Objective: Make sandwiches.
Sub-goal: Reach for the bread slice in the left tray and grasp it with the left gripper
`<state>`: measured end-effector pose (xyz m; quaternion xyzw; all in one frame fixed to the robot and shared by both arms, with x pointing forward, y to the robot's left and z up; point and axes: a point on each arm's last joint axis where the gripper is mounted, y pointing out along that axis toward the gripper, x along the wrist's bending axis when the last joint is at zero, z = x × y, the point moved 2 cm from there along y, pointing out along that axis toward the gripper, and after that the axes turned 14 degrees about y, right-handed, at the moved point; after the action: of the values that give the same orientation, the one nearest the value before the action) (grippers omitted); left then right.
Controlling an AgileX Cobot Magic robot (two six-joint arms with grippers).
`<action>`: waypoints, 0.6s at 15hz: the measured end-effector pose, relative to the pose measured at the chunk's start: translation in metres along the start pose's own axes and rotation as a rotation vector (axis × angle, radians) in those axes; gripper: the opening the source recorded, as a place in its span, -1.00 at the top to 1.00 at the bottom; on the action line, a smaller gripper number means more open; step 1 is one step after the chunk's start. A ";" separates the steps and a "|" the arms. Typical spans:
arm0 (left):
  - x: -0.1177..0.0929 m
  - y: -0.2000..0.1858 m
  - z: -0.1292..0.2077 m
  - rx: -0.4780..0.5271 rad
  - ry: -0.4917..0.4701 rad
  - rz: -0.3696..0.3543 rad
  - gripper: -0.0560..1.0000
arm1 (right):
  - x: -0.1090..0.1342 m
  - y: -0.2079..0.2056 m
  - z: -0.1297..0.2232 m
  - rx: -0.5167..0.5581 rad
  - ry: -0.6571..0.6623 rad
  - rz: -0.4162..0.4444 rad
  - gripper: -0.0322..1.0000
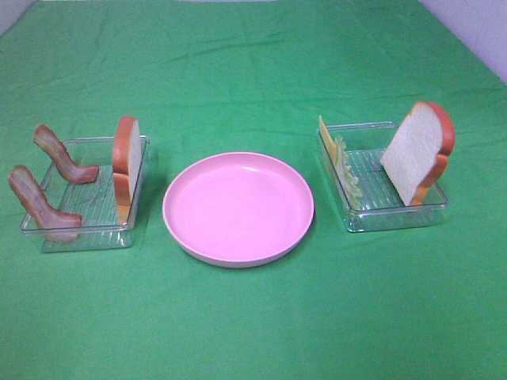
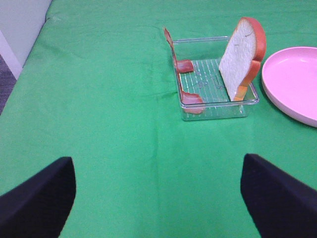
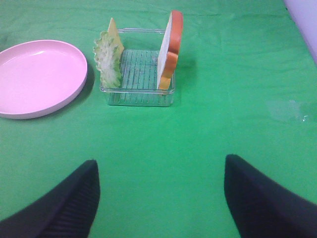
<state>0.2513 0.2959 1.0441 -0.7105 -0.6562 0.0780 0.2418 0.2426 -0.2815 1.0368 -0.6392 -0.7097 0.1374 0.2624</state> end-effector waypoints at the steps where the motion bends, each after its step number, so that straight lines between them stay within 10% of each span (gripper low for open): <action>1: 0.000 0.000 0.000 0.000 0.000 0.000 -0.72 | 0.000 0.000 0.000 0.000 0.000 0.000 -0.37; 9: 0.000 0.000 0.000 0.000 0.000 0.000 -0.72 | 0.000 0.000 0.000 0.000 0.000 0.000 -0.37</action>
<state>0.2513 0.2959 1.0441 -0.7105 -0.6562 0.0780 0.2418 0.2426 -0.2815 1.0368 -0.6392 -0.7097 0.1374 0.2624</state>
